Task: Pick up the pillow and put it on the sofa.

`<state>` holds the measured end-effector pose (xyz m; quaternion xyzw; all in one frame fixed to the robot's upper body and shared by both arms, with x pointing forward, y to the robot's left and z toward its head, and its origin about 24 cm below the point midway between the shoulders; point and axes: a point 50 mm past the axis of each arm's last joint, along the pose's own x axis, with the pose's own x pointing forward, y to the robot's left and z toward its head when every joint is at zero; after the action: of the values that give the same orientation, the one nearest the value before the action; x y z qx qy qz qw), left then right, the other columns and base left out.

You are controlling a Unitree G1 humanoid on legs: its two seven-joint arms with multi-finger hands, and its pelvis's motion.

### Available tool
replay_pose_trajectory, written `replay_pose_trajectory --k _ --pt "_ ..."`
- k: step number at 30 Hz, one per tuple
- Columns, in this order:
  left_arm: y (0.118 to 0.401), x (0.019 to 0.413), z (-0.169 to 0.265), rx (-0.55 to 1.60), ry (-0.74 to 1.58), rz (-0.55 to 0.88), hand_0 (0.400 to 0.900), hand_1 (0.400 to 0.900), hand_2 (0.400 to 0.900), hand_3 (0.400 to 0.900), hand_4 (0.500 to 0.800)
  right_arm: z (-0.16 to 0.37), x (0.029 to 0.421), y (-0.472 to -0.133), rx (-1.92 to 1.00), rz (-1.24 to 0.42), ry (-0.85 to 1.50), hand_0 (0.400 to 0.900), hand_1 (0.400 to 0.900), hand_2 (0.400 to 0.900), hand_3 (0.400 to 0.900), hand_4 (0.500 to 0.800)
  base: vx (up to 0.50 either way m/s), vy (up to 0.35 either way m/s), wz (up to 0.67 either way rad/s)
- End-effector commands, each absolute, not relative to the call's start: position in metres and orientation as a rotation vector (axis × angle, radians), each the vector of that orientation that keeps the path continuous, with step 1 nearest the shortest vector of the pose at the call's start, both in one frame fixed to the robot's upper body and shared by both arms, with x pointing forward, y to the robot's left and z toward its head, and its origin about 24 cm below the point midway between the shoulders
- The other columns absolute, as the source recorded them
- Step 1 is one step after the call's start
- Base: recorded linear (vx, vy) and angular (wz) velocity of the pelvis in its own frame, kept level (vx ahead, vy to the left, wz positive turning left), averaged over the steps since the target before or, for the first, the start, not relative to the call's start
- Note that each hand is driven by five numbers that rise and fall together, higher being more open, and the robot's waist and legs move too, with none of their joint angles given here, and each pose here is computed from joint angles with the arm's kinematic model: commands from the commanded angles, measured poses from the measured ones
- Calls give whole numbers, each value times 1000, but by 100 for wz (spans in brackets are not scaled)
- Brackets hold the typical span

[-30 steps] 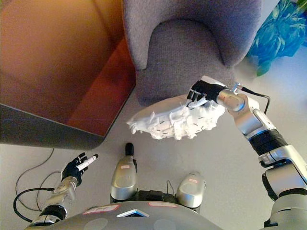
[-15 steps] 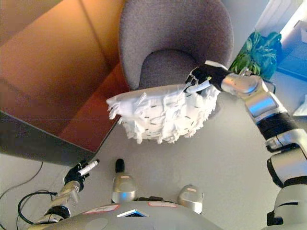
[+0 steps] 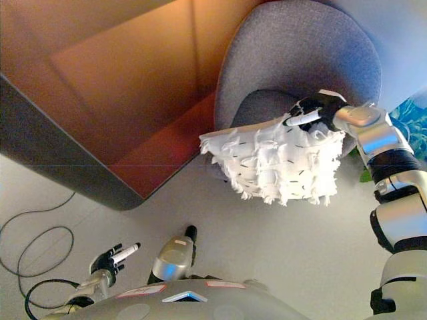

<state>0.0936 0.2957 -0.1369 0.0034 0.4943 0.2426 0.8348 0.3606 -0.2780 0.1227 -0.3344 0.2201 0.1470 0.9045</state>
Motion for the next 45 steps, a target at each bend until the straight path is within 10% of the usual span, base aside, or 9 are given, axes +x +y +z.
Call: replay_pose_trajectory --k 1,39,40,41,45 --pt "313 134 -113 121 878 474 900 900 900 900 800 233 378 -263 -611 271 -13 400 400 400 400 500 291 -72 5" --pt "316 102 -115 34 814 458 900 900 900 900 800 277 350 -379 -603 -263 273 400 400 400 400 500 133 -160 29" --pt "317 101 -114 35 814 458 900 900 900 900 800 276 346 -385 -623 -292 312 494 494 494 494 556 38 -39 11" --pt "317 101 -114 35 813 457 900 900 900 900 800 273 343 -389 -633 -326 352 900 900 900 900 800 37 -34 9" --pt "316 104 -113 39 805 442 900 900 900 900 800 266 336 -400 -629 -412 433 900 900 900 900 800 6 -52 6"
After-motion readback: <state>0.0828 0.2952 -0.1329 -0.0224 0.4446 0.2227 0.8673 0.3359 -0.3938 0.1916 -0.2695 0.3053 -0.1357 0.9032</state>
